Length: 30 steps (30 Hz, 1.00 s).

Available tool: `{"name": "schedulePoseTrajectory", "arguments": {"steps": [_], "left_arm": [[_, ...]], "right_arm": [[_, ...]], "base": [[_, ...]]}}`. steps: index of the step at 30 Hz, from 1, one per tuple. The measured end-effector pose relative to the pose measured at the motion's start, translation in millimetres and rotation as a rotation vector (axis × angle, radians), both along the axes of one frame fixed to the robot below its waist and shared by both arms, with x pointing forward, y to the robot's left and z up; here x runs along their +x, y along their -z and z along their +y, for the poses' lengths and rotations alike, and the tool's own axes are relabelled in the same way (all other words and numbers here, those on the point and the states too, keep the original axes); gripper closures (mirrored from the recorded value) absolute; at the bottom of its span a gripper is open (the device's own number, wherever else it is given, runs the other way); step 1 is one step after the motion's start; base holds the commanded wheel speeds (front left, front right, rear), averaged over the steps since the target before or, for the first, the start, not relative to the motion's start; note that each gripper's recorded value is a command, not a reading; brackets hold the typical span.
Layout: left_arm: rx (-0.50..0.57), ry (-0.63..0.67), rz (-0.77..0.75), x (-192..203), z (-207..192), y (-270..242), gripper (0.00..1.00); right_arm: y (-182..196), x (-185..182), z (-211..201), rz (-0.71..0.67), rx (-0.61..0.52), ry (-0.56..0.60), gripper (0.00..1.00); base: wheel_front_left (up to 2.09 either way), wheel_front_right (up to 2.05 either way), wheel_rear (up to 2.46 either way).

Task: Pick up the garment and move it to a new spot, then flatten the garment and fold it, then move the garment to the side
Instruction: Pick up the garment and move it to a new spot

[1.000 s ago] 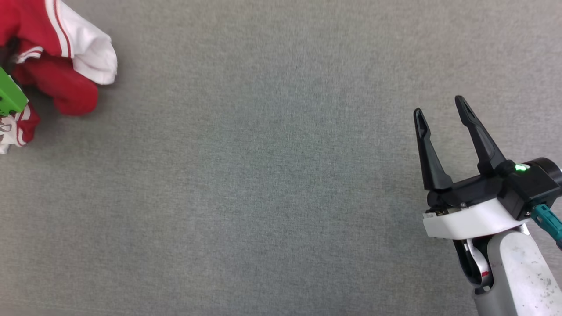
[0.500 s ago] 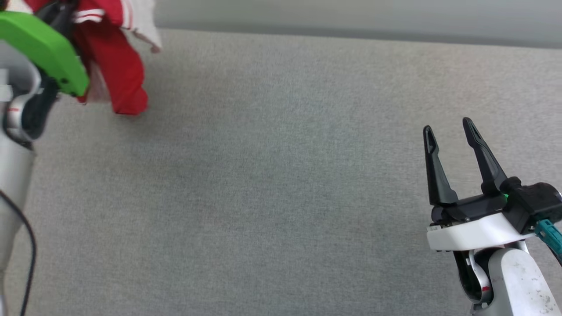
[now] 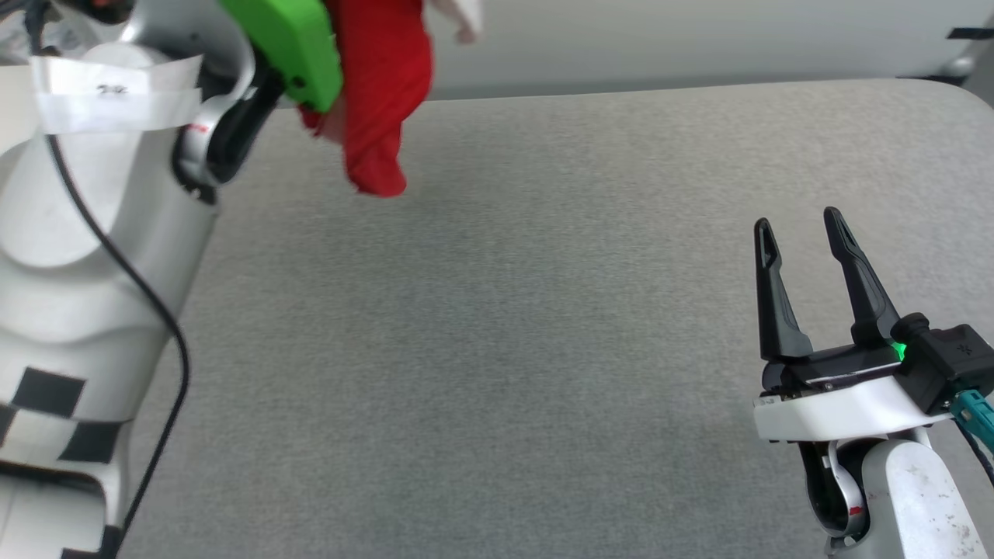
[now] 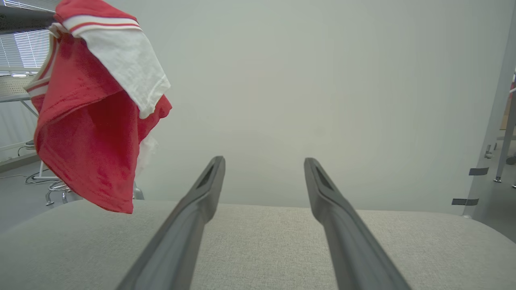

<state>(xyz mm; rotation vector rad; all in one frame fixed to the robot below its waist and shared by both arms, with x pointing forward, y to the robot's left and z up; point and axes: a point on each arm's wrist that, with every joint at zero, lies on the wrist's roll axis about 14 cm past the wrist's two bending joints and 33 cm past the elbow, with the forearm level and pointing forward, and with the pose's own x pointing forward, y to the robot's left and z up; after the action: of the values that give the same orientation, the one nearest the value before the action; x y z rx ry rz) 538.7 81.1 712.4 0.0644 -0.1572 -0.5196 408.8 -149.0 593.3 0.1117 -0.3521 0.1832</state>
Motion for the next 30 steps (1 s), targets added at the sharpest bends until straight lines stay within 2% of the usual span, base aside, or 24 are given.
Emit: {"name": "schedulePoseTrajectory", "arguments": {"steps": [4,9,11,17,21,22,23,24,30], "left_arm": [[-0.035,0.105,-0.044,1,-52,-7,1.0],[-0.095,0.195,-0.021,-1,-102,17,1.0],[-0.091,0.228,0.043,-7,-121,51,1.0],[0.072,0.307,0.338,-55,-152,201,1.0],[0.127,0.336,0.448,-87,-155,254,1.0],[0.137,0.336,0.462,-91,-155,261,0.55],[0.15,0.337,0.471,-94,-154,266,0.04],[0.163,0.335,0.484,-97,-153,272,0.0],[0.168,0.326,0.49,-102,-145,278,0.0]], "right_arm": [[1,-6,-16,0.007,0.0,0.049,0.0],[4,-12,-34,0.019,-0.004,0.105,0.0],[6,-13,-40,0.024,-0.006,0.125,0.0],[13,-13,-48,0.044,-0.01,0.148,0.0],[16,-9,-43,0.052,-0.009,0.134,0.0],[17,-8,-41,0.054,-0.008,0.127,0.0],[17,-7,-39,0.056,-0.008,0.123,0.0],[18,-6,-37,0.058,-0.008,0.116,0.0],[22,-2,-27,0.066,-0.004,0.086,0.0]], "base": [[0.0,0.0,0.0],[0.0,0.0,0.0],[0.0,0.0,0.0],[0.0,0.0,0.0],[0.0,0.0,0.0],[0.0,0.0,0.0],[0.0,0.0,0.0],[0.0,0.0,0.0],[0.0,0.0,0.0]]}}
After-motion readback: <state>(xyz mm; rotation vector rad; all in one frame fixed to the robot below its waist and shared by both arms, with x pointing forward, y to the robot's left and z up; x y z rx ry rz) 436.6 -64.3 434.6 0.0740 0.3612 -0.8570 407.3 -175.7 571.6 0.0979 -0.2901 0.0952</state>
